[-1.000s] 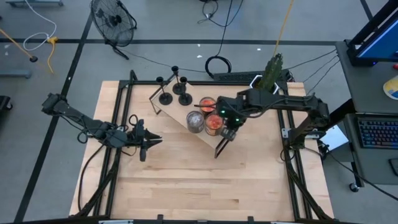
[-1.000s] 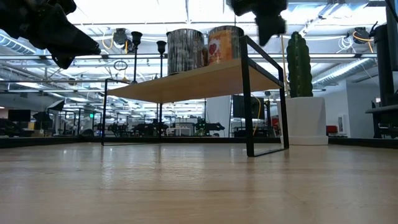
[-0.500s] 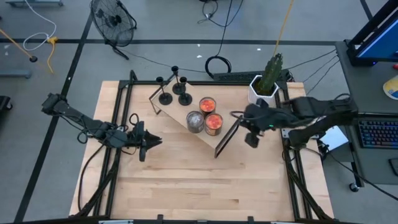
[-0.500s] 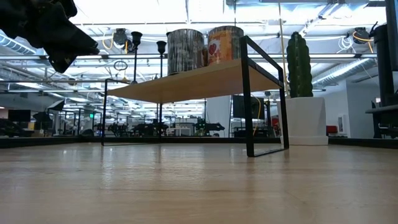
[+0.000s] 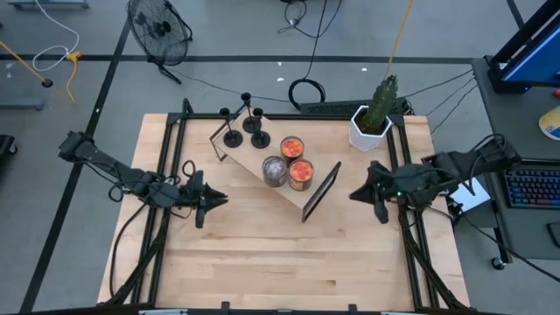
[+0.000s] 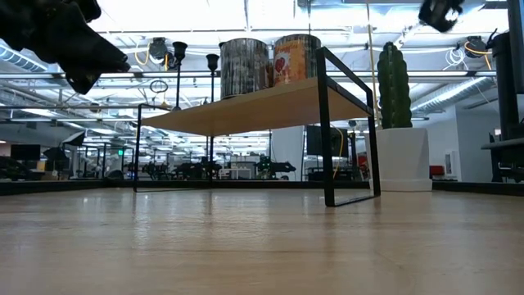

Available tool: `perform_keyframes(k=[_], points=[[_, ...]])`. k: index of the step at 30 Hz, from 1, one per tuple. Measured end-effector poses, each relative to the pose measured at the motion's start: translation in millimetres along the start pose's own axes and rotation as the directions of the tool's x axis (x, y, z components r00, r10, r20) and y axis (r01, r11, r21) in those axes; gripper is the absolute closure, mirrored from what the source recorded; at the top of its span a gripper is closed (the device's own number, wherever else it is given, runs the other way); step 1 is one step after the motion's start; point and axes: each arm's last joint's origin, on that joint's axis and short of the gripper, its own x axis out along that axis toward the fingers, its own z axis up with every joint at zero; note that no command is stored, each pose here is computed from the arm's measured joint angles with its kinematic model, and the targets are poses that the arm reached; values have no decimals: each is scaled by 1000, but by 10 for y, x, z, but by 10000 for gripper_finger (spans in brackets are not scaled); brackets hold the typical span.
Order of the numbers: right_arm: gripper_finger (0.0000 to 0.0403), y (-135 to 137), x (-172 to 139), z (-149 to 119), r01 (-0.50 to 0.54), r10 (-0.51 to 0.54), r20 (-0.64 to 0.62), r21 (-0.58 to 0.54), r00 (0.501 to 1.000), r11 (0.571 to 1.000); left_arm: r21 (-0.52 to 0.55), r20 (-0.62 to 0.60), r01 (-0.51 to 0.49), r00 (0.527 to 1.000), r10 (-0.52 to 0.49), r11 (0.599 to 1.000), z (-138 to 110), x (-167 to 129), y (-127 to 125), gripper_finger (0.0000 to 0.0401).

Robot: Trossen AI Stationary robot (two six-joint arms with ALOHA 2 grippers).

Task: Pick & Place candle stick holders
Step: Return to Home Position

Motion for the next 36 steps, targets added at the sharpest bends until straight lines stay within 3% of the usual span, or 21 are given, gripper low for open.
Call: perform_keyframes(k=[3, 8, 17, 25, 36], points=[[397, -84, 11, -150, -53, 52, 37, 54, 998, 997, 71, 12, -23, 1000, 22, 997, 3, 0, 6, 325], [397, -199, -7, -330, -114, 107, 107, 66, 989, 991, 99, 53, -100, 994, 95, 990, 17, -5, 28, 325], [397, -295, -176, -430, -184, 168, 194, 67, 966, 981, 67, 89, -12, 996, 6, 998, 95, -118, 38, 325], [397, -307, -225, -431, -194, 176, 215, 63, 961, 979, 92, 151, -75, 987, 60, 993, 195, -225, 214, 325], [396, -304, -220, -432, -189, 180, 210, 20, 961, 982, 156, 67, 28, 997, -39, 987, 224, -248, 414, 325]])
